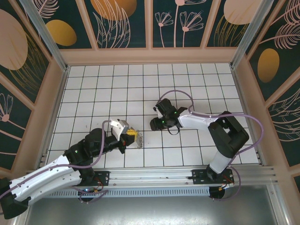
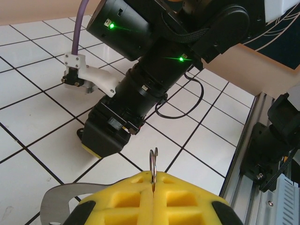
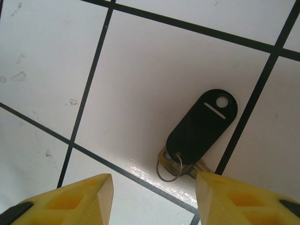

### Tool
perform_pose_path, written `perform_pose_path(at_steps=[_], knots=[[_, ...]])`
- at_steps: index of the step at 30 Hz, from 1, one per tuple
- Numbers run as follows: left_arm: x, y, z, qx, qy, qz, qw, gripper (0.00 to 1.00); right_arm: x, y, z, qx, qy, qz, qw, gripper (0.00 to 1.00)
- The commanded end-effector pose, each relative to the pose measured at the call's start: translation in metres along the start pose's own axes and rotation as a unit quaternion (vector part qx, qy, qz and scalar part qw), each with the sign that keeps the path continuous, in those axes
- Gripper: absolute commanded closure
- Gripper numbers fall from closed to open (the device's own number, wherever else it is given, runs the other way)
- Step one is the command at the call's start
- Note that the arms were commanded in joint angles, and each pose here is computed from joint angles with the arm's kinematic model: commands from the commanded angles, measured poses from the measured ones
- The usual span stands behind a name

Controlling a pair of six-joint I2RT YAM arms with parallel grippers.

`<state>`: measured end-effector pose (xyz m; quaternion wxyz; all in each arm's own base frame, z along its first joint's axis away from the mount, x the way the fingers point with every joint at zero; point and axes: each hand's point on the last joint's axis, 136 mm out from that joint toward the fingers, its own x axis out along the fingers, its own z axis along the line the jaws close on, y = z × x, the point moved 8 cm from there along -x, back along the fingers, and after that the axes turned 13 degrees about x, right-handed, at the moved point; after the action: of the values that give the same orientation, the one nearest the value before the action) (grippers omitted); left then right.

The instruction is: Put the keys on the keyring

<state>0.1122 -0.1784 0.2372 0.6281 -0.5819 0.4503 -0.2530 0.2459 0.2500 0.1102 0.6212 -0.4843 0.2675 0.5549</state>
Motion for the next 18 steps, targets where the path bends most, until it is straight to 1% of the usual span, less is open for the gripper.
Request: perform_pose_path(at_steps=[1,5,10,18], knots=[[-0.003,-0.011,-0.002,-0.007,0.005,-0.037,0.999,1.00,0.003,-0.008,0.003,0.008,0.010,-0.013,1.000,0.52],[-0.002,-0.011,-0.003,-0.007,0.012,-0.036,0.999,1.00,0.007,-0.006,0.004,0.007,0.019,-0.007,1.000,0.57],[-0.002,-0.012,-0.003,-0.005,0.015,-0.038,0.999,1.00,0.013,-0.007,0.005,0.006,0.021,-0.002,1.000,0.62],[-0.004,-0.013,-0.004,-0.006,0.018,-0.043,0.999,1.00,0.020,-0.006,0.004,0.001,0.034,0.006,0.999,0.66]])
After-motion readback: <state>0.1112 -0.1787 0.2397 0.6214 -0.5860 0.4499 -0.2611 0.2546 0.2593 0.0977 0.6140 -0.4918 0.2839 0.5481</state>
